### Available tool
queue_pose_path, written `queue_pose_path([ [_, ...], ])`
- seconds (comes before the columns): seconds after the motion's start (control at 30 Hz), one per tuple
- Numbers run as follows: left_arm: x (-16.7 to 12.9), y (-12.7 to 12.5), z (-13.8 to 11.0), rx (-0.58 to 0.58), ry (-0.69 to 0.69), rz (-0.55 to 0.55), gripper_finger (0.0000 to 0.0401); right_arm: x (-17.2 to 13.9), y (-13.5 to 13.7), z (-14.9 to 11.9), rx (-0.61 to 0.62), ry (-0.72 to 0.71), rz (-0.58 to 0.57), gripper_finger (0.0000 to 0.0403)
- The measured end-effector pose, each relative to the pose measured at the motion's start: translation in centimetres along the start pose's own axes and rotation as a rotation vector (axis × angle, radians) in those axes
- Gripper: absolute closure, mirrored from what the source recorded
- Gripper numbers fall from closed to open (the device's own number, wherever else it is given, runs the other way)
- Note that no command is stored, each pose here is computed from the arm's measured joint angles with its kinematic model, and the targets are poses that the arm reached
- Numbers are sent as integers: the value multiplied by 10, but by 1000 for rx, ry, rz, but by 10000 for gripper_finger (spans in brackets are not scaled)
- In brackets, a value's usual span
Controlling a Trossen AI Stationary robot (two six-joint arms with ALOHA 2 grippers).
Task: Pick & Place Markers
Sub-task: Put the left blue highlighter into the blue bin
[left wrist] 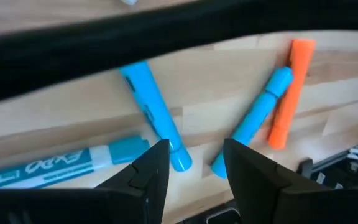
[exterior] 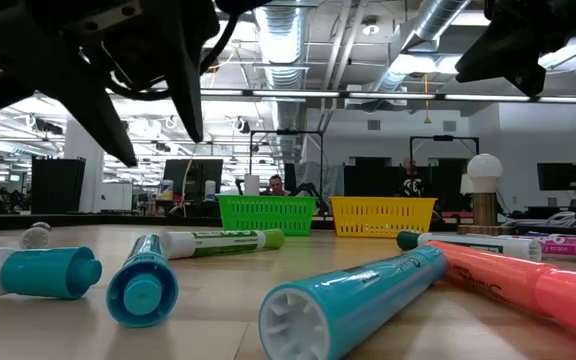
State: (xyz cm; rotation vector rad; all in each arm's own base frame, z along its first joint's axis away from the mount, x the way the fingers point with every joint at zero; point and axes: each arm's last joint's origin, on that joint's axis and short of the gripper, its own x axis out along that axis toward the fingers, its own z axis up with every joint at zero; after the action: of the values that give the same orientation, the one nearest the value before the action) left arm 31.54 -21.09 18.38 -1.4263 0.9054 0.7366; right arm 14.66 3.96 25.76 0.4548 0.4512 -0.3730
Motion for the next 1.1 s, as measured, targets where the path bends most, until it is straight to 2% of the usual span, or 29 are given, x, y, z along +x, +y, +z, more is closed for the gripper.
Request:
queue_pose_path([
  [0.3,6,0,4,-16,-1,26,251,0,0,0,0,0,0,336],
  [0.57,10,10,8,-38,-21,81,251,0,0,0,0,0,0,336],
  [1.1,16,8,22,-48,-27,76,251,0,0,1,-21,-8,-1,336],
])
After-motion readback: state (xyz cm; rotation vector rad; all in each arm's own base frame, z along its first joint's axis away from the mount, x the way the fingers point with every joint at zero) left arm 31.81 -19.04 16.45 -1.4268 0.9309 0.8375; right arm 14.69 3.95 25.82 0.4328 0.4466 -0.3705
